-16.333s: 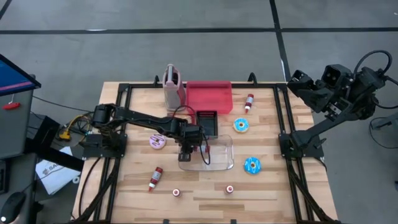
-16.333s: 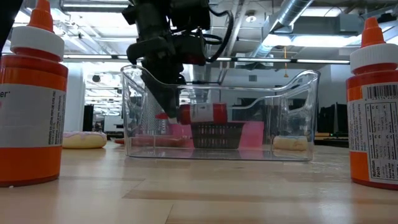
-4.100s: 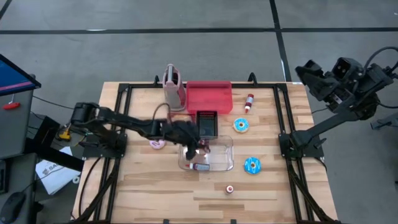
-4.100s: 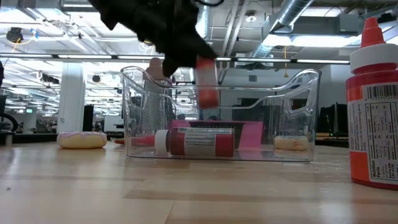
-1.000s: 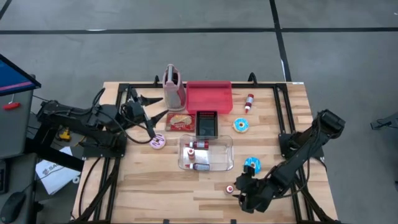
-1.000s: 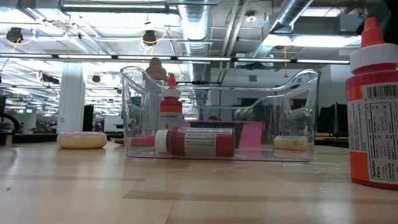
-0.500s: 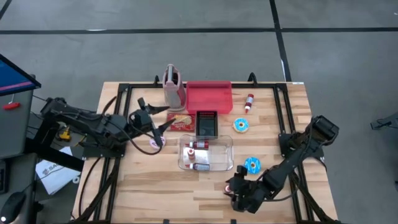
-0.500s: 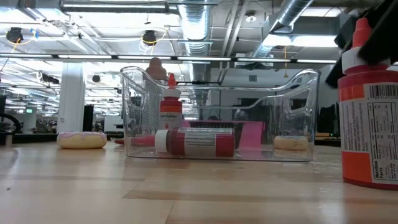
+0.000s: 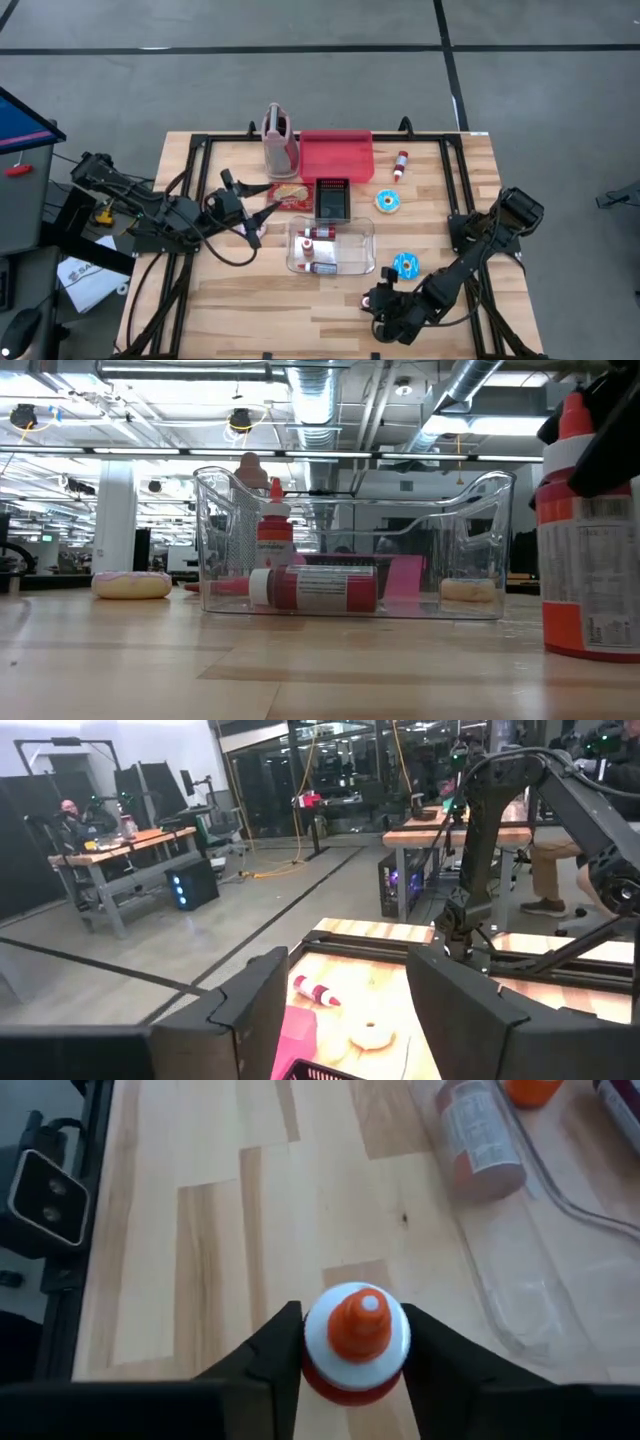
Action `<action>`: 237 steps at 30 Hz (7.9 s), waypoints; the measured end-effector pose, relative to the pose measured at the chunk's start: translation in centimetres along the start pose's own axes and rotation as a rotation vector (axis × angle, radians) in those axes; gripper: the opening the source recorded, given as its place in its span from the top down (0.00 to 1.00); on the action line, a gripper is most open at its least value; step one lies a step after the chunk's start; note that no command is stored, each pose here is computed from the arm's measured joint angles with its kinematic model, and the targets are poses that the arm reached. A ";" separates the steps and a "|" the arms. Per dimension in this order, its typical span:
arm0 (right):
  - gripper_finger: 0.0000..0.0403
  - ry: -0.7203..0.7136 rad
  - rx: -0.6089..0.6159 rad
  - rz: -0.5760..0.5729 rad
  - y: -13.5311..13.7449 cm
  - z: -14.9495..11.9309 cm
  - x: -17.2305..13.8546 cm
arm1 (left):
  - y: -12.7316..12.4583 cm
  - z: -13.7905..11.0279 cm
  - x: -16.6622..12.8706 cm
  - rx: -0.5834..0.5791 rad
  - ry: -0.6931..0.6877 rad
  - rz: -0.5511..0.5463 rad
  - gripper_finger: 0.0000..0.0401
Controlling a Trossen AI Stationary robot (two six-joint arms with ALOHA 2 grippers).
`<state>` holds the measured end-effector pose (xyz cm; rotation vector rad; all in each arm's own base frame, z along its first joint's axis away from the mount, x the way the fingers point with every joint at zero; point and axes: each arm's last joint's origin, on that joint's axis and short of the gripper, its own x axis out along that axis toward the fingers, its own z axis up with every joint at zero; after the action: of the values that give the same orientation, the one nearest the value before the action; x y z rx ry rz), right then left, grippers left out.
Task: Pick & Place Food Item
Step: Put the orange food coloring bottle into the transparent bin, then put the red food coloring bottle into the transparent bin
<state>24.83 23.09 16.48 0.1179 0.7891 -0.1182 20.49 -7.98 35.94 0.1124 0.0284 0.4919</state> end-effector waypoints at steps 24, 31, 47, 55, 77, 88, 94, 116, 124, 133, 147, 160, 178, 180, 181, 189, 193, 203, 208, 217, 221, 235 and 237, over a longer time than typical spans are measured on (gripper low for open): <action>0.66 -0.216 -0.066 -0.340 -9.0 12.9 -4.1 | -0.5 -0.4 -0.6 -0.097 0.029 -0.010 0.58; 0.66 -0.139 0.041 -0.233 -13.2 11.6 0.7 | -0.4 -0.4 -0.6 -0.099 0.030 0.014 0.58; 0.61 -0.077 0.129 -0.223 -15.6 7.6 3.0 | 0.2 -0.8 0.0 -0.071 0.053 0.076 0.58; 0.50 -0.091 0.164 -0.248 -16.9 7.4 3.5 | 0.4 -0.8 0.3 -0.072 0.054 0.091 0.56; 0.45 -0.217 0.705 -0.655 -28.8 9.2 -11.8 | 4.0 -2.5 3.3 -0.133 0.141 0.323 0.56; 0.46 0.053 1.264 -0.521 -38.7 5.8 -10.9 | 5.8 -2.0 4.9 -0.211 0.098 0.338 0.56; 0.53 0.208 1.323 -0.510 -41.0 4.3 -8.4 | 6.4 -1.7 5.2 -0.208 0.069 0.364 0.56; 0.60 0.352 1.475 -0.592 -41.1 3.4 -1.7 | 6.2 -1.5 5.2 -0.213 0.059 0.311 0.56; 0.61 0.353 1.528 -0.648 -41.5 2.9 -0.9 | 6.1 -1.3 5.3 -0.226 0.050 0.252 0.56; 0.61 0.317 1.580 -0.701 -42.6 2.5 -1.0 | 6.0 -1.3 5.3 -0.229 0.049 0.230 0.56; 0.61 0.387 1.577 -0.691 -43.0 1.5 0.8 | 6.3 -1.0 5.0 -0.243 0.034 0.216 0.56; 0.75 0.363 1.548 -0.678 -43.6 1.5 0.8 | 6.4 -0.9 4.9 -0.245 0.032 0.217 0.56; 0.75 0.053 1.186 -0.331 -34.8 8.3 -7.3 | 6.2 -0.9 4.8 -0.233 0.034 0.209 0.56; 0.75 0.003 1.040 -0.180 -32.2 9.2 -9.0 | 6.2 -1.0 4.8 -0.218 0.041 0.208 0.56; 0.75 -0.020 0.958 -0.102 -30.9 9.6 -9.8 | 6.2 -1.0 4.8 -0.215 0.045 0.209 0.56; 0.75 -0.015 0.804 0.298 -22.9 10.6 -12.3 | 6.4 -1.0 4.5 -0.197 0.052 0.208 0.56; 0.75 0.063 0.718 0.344 -20.5 12.1 -11.0 | 6.6 -0.8 4.3 -0.203 0.044 0.209 0.56; 0.75 0.411 0.414 0.250 -18.4 16.3 -4.9 | 6.7 -0.7 4.3 -0.225 0.036 0.215 0.56; 0.75 0.576 0.305 0.208 -17.8 16.9 -3.1 | 6.7 -0.7 4.3 -0.228 0.035 0.215 0.56; 0.75 0.794 0.230 0.153 -17.6 17.1 1.8 | 6.5 -0.7 4.1 -0.223 0.041 0.203 0.56; 0.75 0.853 0.222 0.122 -17.4 16.7 3.7 | 6.4 -0.7 4.1 -0.222 0.042 0.196 0.56; 0.75 0.809 0.181 0.108 -15.4 16.6 4.7 | 5.8 -1.0 3.7 -0.213 0.071 0.167 0.56; 0.75 0.810 0.181 0.104 -15.2 16.5 4.7 | 5.7 -1.0 3.7 -0.213 0.071 0.163 0.56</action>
<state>37.41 5.36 23.73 0.3925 1.5769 -0.0391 20.99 -1.11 35.59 -0.1122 0.0366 0.6584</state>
